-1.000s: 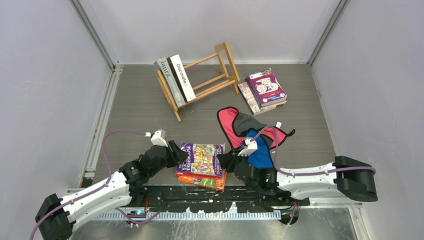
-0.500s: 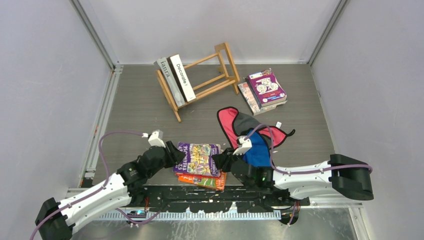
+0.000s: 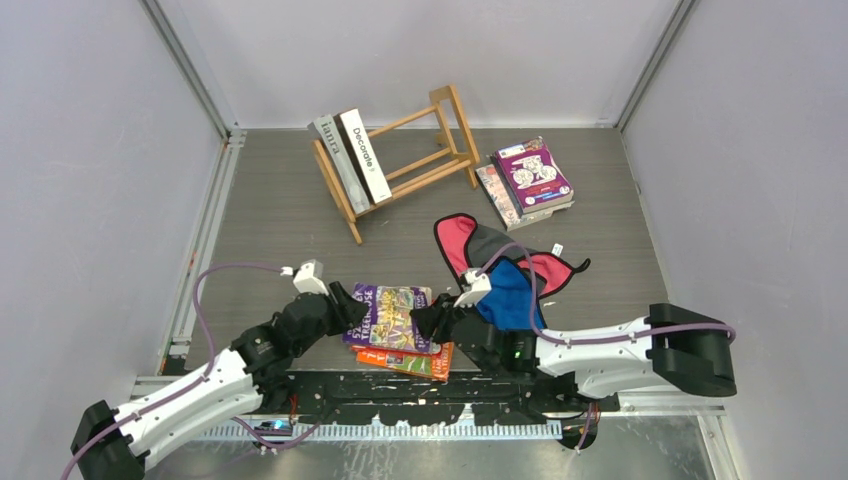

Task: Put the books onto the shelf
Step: Pick up the book from the center of the board.

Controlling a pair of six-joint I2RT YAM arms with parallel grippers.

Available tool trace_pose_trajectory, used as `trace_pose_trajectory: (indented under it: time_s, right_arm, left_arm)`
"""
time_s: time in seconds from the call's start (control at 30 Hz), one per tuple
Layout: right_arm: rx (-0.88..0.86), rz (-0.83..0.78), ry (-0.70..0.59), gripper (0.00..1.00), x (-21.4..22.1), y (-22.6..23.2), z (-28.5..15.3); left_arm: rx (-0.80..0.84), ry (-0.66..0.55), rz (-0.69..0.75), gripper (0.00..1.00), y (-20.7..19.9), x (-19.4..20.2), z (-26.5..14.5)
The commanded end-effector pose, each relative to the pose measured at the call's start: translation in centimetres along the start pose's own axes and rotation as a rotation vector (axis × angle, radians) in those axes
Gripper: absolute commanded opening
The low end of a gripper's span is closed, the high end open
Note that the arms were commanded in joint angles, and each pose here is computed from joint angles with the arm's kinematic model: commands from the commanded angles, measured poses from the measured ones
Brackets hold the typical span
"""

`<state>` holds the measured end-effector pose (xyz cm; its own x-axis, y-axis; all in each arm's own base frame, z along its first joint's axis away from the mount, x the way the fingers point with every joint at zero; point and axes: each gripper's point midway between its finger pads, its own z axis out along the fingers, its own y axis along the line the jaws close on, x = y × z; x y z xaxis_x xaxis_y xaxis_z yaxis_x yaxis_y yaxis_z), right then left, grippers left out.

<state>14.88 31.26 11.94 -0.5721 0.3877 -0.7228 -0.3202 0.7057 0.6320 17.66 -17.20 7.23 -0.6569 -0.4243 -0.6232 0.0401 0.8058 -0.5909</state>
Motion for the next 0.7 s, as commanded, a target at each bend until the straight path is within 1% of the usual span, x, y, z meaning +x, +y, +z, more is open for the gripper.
trace_pose_trajectory:
  time_s: [0.0, 0.07, 0.17, 0.27, 0.43, 0.67]
  right_arm:
    - [-0.211, 0.158, 0.024, 0.42, -0.9, 6.8, -0.2]
    - [-0.207, 0.161, 0.02, 0.35, -0.8, 6.7, -0.1]
    - [-0.207, 0.174, -0.002, 0.17, -1.5, 6.6, -0.3]
    - [-0.208, 0.191, -0.036, 0.02, -2.6, 6.4, -0.9]
    - [-0.235, 0.238, -0.094, 0.01, -5.2, 6.2, -2.1]
    - [-0.282, 0.323, -0.125, 0.01, -7.4, 5.7, -3.5]
  left_arm:
    - [0.22, 0.02, -0.064, 0.47, -5.5, -0.9, -1.4]
    - [0.229, 0.016, -0.068, 0.47, -5.7, -1.1, -1.6]
    - [0.229, 0.011, -0.072, 0.48, -5.7, -1.3, -1.9]
    - [0.232, -0.003, -0.077, 0.49, -5.8, -1.7, -2.3]
    - [0.226, -0.032, -0.085, 0.56, -5.7, -2.5, -2.9]
    - [0.287, -0.09, -0.111, 0.68, -7.1, -4.2, -3.9]
